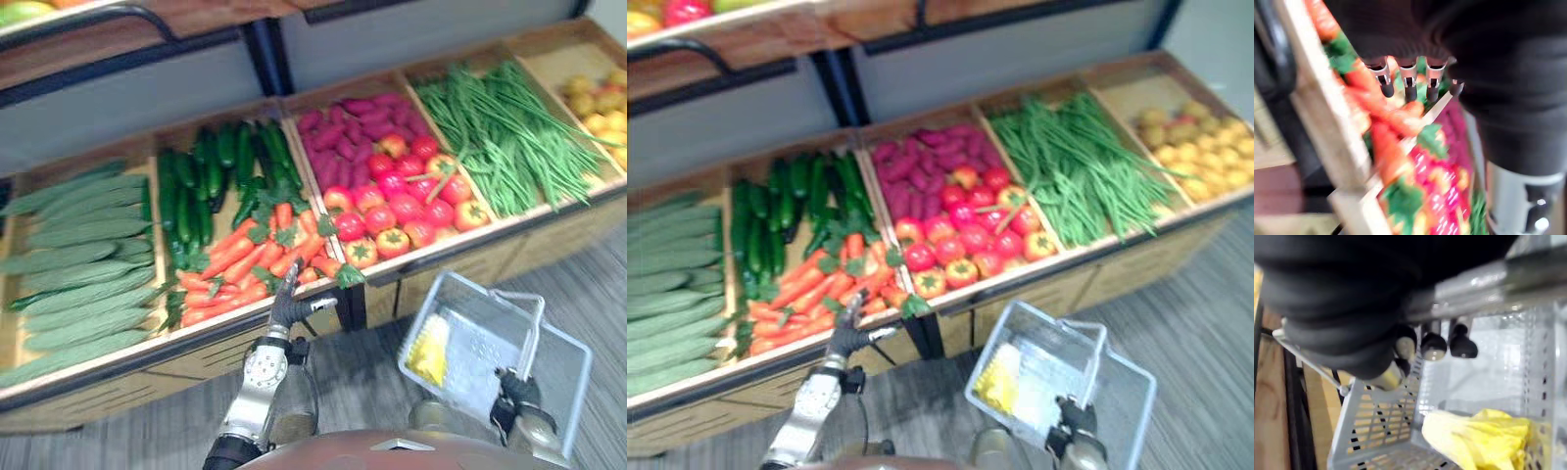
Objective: Pick vegetable in the basket
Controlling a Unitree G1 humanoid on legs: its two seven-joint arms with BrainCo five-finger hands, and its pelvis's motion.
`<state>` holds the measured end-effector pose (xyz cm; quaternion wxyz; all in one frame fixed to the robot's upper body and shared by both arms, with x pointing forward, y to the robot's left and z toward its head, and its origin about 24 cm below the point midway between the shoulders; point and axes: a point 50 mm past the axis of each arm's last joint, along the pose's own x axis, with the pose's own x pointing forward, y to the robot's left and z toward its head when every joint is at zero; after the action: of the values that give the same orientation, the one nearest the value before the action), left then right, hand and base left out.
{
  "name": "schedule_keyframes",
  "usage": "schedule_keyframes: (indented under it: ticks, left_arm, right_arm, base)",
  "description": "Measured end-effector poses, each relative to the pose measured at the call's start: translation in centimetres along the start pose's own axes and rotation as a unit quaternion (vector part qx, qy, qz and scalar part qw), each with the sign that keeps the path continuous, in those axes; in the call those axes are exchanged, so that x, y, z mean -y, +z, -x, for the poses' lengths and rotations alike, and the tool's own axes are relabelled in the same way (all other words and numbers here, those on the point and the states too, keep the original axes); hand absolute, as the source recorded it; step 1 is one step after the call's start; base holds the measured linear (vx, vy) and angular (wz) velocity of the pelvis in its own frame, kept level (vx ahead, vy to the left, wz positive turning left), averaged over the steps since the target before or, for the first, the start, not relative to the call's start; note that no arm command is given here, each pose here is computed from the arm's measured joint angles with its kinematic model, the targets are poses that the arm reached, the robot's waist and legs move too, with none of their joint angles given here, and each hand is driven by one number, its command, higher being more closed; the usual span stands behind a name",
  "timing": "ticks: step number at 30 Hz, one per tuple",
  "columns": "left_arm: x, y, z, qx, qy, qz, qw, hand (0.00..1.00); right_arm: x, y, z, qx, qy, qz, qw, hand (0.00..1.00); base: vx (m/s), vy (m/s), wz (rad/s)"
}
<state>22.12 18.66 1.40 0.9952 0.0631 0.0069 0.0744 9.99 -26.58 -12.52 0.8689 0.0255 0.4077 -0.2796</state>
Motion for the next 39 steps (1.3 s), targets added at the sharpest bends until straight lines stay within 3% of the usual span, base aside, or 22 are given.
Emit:
schedule_keyframes:
  ticks: [6,11,14,17,21,25,34,35,39]
  left_arm:
    - [-5.8,2.2,0.6,0.046,0.127,-0.072,0.988,0.0]
    - [-7.0,2.9,0.6,0.06,0.164,-0.101,0.979,0.0]
    - [-6.8,3.9,-0.7,0.084,0.142,-0.143,0.976,0.0]
    - [-5.4,4.4,-3.6,0.1,0.071,-0.234,0.964,0.0]
    - [-3.6,3.8,-6.4,0.095,-0.01,-0.354,0.93,0.0]
    - [-2.3,6.5,-9.7,0.141,-0.028,-0.414,0.899,0.0]
    - [-2.0,9.3,-13.1,0.155,-0.02,-0.471,0.868,0.0]
    - [-2.4,10.3,-13.5,0.166,-0.018,-0.485,0.859,1.0]
    - [-3.6,13.7,-15.8,0.172,0.039,-0.498,0.849,1.0]
  right_arm:
    - [1.3,-0.9,-0.1,-0.022,-0.015,0.03,0.999,1.0]
    - [3.0,-1.1,0.0,-0.026,-0.045,0.019,0.998,1.0]
    - [2.5,-1.3,0.1,-0.027,-0.041,0.013,0.999,1.0]
    - [1.4,-1.7,0.3,-0.032,-0.03,0.001,0.999,1.0]
    - [-1.2,1.7,-0.5,0.027,0.006,0.003,1.0,1.0]
    - [-3.6,4.5,-0.9,0.075,0.041,0.023,0.996,1.0]
    - [-5.3,8.3,-1.2,0.136,0.041,0.027,0.989,1.0]
    - [-5.3,8.4,-1.2,0.138,0.034,0.025,0.99,1.0]
    - [-6.2,10.5,-0.9,0.173,0.039,0.018,0.984,1.0]
  base:
    - [-0.1,0.02,0.44]
    - [0.04,0.089,0.35]
    - [0.09,0.084,0.44]
    - [0.05,0.02,0.28]
    - [-0.02,0.036,-0.43]
    - [-0.13,0.025,-0.31]
    - [-0.08,0.0,-0.15]
    - [-0.03,-0.014,0.0]
    - [-0.04,-0.016,-0.04]
